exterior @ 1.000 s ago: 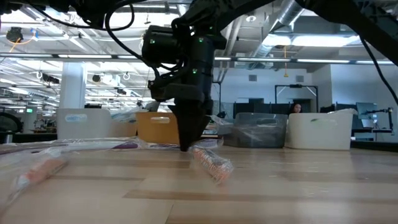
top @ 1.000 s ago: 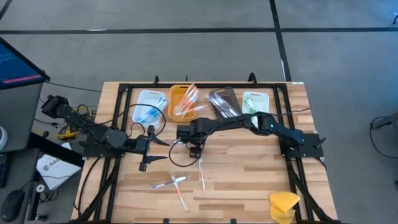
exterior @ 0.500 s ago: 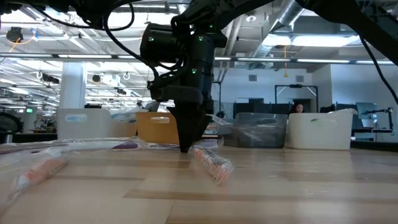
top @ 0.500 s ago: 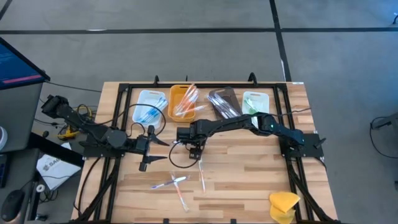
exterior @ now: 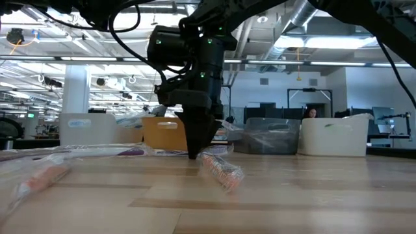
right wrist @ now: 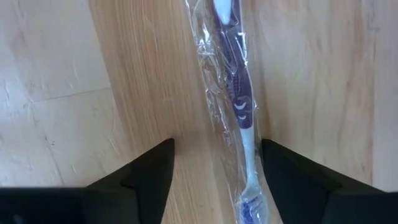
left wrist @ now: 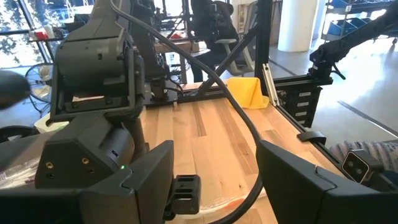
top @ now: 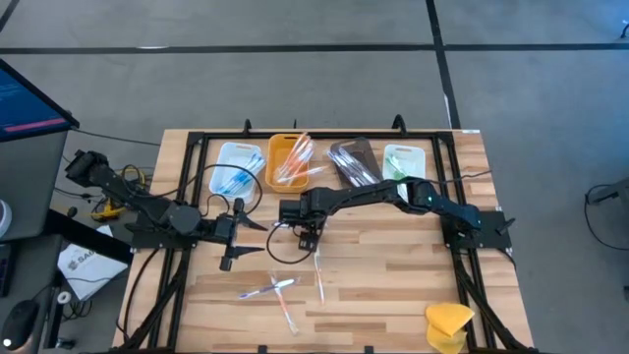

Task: Pick & Place Toothbrushes
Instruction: Put the violet toothbrush into the gray bin

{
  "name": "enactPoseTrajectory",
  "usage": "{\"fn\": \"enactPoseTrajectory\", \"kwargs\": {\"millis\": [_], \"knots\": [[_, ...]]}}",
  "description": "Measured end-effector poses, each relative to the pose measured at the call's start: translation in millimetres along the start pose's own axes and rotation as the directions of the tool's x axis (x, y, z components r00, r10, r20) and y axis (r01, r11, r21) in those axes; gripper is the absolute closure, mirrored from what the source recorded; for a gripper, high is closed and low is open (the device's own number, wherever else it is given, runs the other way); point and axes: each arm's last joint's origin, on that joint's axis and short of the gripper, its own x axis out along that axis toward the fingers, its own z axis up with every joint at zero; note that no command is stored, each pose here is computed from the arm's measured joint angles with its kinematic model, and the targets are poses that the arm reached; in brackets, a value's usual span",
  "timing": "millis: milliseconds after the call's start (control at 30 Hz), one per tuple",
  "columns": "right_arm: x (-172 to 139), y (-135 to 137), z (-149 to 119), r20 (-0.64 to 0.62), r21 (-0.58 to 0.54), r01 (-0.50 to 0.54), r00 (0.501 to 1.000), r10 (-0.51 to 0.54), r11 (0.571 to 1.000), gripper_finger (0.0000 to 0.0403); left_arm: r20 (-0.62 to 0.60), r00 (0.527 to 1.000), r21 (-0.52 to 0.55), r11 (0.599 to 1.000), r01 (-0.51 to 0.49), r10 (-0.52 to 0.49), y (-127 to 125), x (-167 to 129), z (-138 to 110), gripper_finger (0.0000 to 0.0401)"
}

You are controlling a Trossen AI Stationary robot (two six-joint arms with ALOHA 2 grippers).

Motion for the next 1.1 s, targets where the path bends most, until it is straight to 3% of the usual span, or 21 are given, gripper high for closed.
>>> {"fn": "enactPoseTrajectory", "kwargs": {"millis": [500,900,1100], "knots": [[0.1,-5.4,1.5,0.008,0.007,0.014,1.000,-0.014,1.000,0.0284,-0.003,1.000,0.001,1.000,0.000,0.000,0.0,0.0,-0.3,0.0179],[0.1,-5.8,2.0,0.013,0.005,0.017,1.000,-0.017,1.000,0.0312,-0.010,1.000,0.004,1.000,0.001,-0.001,-0.1,0.0,-1.0,0.0179],[0.1,-5.7,2.5,0.018,-0.021,0.016,1.000,-0.015,1.000,0.0348,-0.011,1.000,0.004,1.000,0.001,-0.001,-0.1,0.0,-1.1,0.0179]]}}
